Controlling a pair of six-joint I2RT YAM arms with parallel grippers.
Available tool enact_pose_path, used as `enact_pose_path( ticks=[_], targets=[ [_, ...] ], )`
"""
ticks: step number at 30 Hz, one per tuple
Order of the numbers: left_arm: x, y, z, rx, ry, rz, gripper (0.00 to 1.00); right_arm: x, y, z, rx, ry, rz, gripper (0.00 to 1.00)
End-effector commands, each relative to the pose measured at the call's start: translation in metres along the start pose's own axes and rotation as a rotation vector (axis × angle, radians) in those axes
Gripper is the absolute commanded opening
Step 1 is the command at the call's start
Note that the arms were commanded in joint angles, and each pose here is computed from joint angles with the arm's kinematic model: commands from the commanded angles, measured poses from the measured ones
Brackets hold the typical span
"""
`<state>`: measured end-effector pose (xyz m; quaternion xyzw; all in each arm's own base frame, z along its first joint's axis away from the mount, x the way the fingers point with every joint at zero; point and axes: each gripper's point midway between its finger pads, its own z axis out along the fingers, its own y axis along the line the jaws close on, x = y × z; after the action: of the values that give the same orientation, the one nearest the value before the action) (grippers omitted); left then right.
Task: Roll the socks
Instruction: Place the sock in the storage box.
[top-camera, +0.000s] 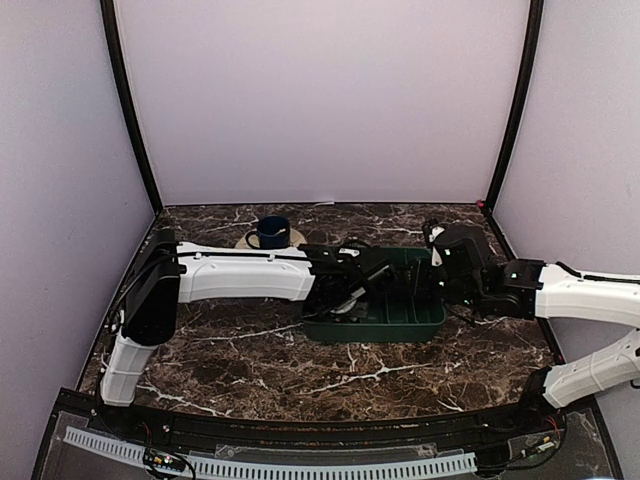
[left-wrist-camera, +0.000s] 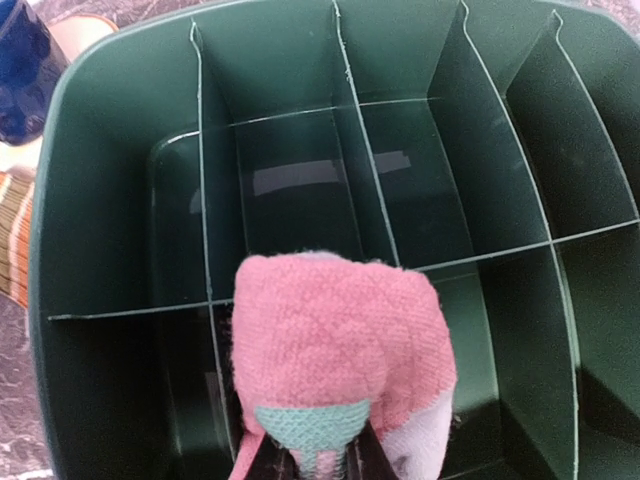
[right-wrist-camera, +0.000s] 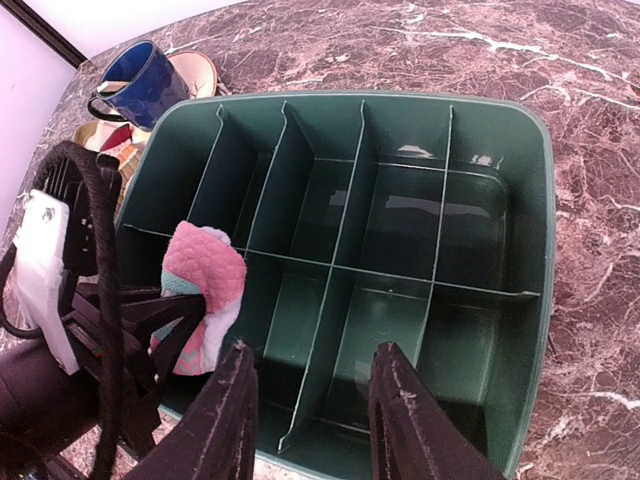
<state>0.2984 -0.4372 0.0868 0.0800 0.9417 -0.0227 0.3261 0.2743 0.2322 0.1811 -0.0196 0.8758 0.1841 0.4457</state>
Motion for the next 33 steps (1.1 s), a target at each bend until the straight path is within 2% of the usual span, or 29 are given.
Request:
enact_pose_path(
  ticks=[1, 13, 33],
  targets=[
    [0.012, 0.011, 0.005, 0.043, 0.074, -0.056, 0.0, -0.012, 0.004, 0.0, 0.001, -0.021, 0.021, 0.35],
    [0.025, 0.019, 0.024, 0.134, 0.147, -0.146, 0.0, -0.011, 0.008, 0.008, 0.014, -0.002, 0.01, 0.35],
    [0.056, 0.031, 0.053, 0.155, 0.263, -0.147, 0.0, -0.012, 0.018, 0.023, 0.019, 0.026, -0.015, 0.35]
  ],
)
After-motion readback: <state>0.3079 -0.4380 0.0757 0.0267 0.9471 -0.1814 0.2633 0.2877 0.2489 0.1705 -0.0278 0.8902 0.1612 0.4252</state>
